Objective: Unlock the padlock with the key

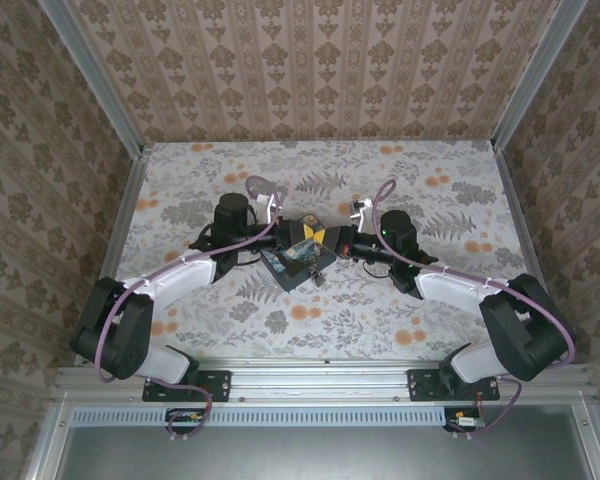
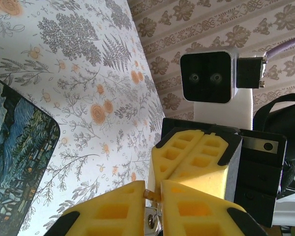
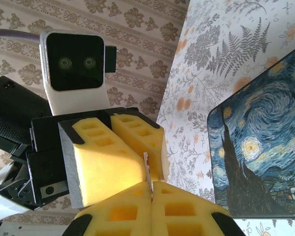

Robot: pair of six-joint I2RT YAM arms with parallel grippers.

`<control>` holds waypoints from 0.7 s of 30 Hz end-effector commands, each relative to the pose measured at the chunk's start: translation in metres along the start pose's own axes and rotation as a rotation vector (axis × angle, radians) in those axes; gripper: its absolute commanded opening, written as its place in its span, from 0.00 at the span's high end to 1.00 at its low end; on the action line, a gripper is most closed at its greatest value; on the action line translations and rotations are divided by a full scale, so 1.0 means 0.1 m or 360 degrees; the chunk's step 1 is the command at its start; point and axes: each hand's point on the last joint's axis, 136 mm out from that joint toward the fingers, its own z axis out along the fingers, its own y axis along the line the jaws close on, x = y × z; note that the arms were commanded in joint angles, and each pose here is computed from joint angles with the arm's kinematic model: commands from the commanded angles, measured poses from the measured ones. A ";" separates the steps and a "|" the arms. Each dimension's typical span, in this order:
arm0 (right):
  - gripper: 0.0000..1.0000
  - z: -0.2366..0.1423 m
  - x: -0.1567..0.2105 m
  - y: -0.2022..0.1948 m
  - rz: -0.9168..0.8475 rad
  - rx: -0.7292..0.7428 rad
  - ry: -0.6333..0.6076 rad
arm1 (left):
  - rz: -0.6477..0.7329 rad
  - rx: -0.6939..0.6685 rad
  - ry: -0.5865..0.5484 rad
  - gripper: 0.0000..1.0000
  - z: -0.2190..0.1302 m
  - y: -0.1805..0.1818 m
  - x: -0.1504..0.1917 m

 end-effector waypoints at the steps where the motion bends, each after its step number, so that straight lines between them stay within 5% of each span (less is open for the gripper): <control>1: 1.00 -0.02 -0.03 0.23 -0.0093 -0.0086 0.0036 | 0.0060 0.0035 0.0032 0.85 0.02 -0.07 -0.01; 5: 1.00 -0.02 -0.02 0.19 -0.0089 -0.0067 0.0046 | 0.0065 0.0043 0.0017 1.00 0.02 -0.07 -0.02; 12: 0.79 -0.09 -0.09 0.22 -0.0061 -0.0077 -0.0057 | 0.0017 -0.0016 -0.0180 1.00 -0.05 0.04 -0.14; 21: 0.78 -0.08 -0.11 0.21 -0.0034 -0.0103 -0.0085 | -0.0016 0.0040 -0.0229 1.00 -0.05 0.02 -0.19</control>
